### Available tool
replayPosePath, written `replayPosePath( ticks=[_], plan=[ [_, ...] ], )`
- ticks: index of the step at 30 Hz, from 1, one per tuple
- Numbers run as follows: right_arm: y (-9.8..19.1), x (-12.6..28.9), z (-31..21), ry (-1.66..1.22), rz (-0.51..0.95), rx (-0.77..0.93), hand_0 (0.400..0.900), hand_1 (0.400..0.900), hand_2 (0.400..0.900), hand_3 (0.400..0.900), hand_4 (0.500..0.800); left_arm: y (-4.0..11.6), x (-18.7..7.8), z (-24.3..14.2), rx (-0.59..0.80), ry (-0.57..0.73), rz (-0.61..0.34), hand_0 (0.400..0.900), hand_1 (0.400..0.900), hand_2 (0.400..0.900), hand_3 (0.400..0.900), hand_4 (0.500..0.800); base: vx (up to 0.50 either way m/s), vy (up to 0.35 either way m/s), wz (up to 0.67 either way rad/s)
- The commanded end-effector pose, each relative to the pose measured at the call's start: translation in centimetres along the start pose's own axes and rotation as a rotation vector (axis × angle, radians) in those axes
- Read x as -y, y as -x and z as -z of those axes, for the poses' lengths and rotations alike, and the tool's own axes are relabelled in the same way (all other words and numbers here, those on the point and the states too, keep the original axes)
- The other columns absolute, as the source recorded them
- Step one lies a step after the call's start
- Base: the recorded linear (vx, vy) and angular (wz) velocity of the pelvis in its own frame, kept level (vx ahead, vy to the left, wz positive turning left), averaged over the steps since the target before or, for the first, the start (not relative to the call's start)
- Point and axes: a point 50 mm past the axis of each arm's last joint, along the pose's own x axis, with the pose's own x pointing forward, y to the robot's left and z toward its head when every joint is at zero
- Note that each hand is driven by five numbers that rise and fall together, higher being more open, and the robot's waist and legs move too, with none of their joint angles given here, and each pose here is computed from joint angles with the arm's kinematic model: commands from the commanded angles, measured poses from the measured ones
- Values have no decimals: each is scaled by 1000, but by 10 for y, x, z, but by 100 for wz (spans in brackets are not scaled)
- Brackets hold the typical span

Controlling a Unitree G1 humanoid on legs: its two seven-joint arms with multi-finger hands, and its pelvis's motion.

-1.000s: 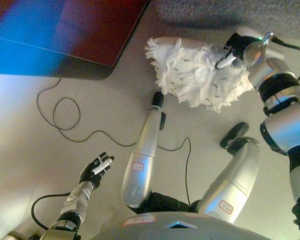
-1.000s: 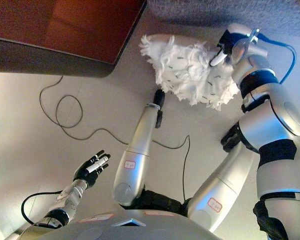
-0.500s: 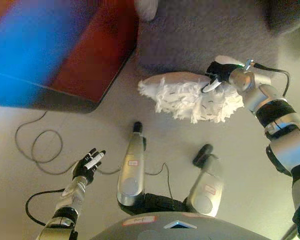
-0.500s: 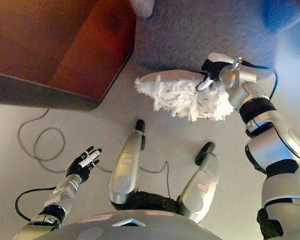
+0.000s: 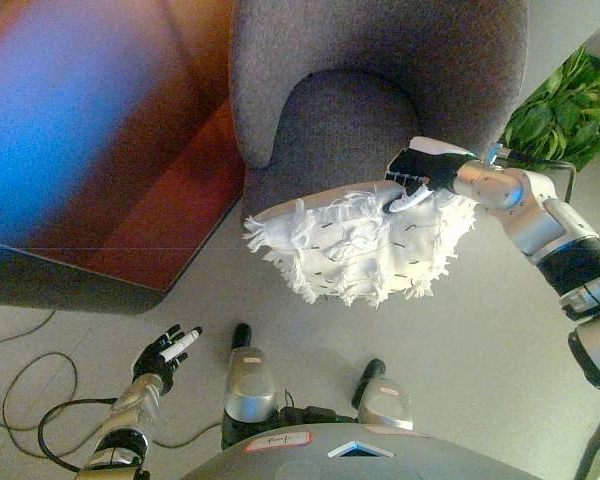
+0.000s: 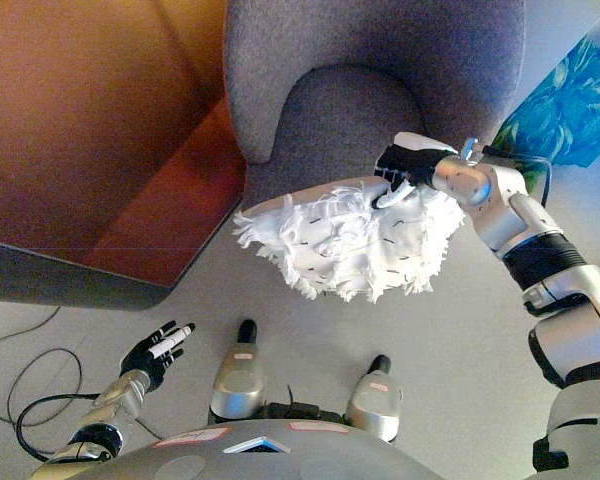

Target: Pick up the pillow and put it on the sofa.

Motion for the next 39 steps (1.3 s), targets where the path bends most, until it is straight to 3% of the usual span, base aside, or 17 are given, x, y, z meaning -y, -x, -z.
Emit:
replayPosePath(
  ticks=[1, 5, 9, 15, 24, 30, 39],
  plan=[
    [28, 92, -33, -98, 368, 211, 400, 400, 400, 400, 500, 4, -29, -2, -37, -152, -90, 900, 900, 900, 900, 800, 224, -347, 19],
    [34, 127, -36, -136, 396, 174, 400, 400, 400, 400, 500, 6, -29, 12, -72, -131, -101, 900, 900, 900, 900, 800, 159, -295, 13],
    [36, 129, -36, -138, 398, 169, 400, 400, 400, 400, 500, 6, -29, 14, -75, -134, -99, 900, 900, 900, 900, 800, 90, -98, 7],
    [54, 153, 9, -264, 415, -17, 400, 400, 400, 400, 500, 7, -20, 31, -127, -206, -51, 900, 900, 900, 900, 800, 552, -47, 13],
    [41, 123, 23, -352, 331, 18, 400, 400, 400, 400, 500, 2, -25, 11, -73, -167, -80, 900, 900, 900, 900, 800, 386, 117, -19],
    [27, 121, 14, -343, 305, 29, 400, 400, 400, 400, 500, 7, -45, 11, -76, -123, -146, 900, 900, 900, 900, 800, 290, -253, 0],
    [56, 117, 72, -484, 371, -204, 400, 400, 400, 400, 500, 18, -52, 33, -97, -111, -147, 900, 900, 900, 900, 800, 194, -221, 28]
  ],
)
